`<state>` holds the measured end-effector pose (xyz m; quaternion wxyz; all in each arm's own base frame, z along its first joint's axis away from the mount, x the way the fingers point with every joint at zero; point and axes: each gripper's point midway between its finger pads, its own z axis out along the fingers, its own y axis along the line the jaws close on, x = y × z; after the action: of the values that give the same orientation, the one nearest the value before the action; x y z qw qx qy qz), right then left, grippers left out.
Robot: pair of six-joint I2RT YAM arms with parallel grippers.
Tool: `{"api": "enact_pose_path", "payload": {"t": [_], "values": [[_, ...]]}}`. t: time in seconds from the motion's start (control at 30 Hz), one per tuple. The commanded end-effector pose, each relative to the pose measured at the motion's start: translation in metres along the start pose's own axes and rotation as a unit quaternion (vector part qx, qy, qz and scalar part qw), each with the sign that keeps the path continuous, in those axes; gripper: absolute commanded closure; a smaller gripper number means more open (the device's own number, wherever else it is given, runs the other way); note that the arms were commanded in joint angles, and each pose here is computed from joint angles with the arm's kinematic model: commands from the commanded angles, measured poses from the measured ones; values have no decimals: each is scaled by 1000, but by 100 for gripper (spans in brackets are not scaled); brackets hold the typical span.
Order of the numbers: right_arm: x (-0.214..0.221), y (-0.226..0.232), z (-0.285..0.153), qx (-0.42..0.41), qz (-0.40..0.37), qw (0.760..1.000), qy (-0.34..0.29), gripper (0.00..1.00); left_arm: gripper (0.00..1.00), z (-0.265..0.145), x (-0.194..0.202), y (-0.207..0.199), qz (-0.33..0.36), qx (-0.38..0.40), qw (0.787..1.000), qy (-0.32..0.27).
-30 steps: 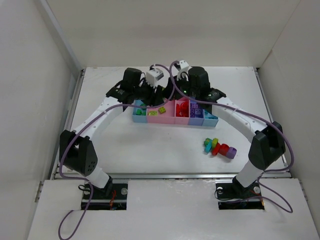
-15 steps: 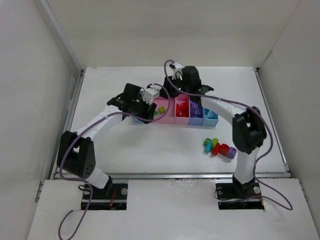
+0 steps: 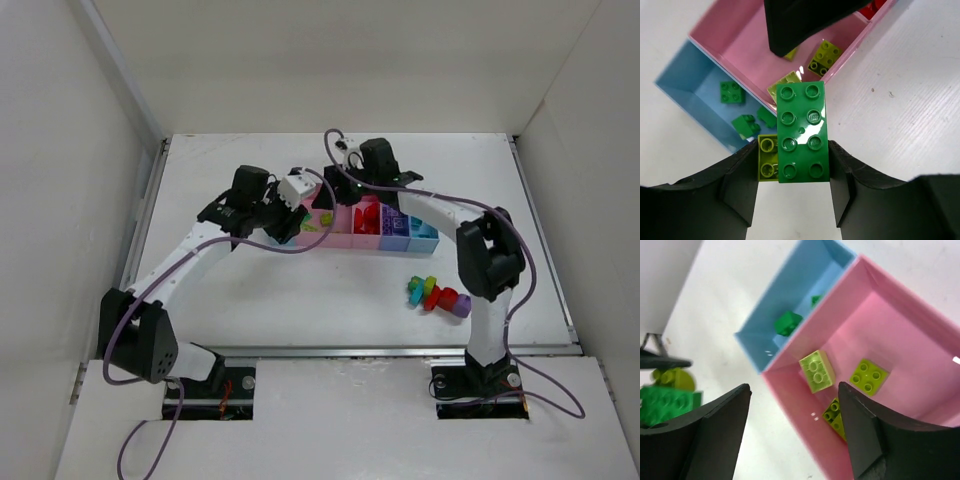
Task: Sort the legos into containers by color
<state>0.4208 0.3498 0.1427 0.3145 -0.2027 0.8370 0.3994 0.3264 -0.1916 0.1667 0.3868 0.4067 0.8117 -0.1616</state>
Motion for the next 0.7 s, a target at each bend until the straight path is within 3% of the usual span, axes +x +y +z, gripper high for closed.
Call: {"api": "enact_pose_path", "payload": {"t": [0.0,0.17,0.33,0.67], "values": [[-46,32,-45,-33,-63,996,-61,25,100,-20,-36,7,99,-20,992,-81],[-43,62,-74,-120,-97,987,-51,35,100,-29,-56,4,181,-19,975,-131],[-29,91,-84,-215,-104,971,-18,43,100,-36,-72,-3,217,-7,962,-166],[-22,124,-85,-288,-122,950,6,42,100,-37,-85,-17,241,5,954,-180]]}}
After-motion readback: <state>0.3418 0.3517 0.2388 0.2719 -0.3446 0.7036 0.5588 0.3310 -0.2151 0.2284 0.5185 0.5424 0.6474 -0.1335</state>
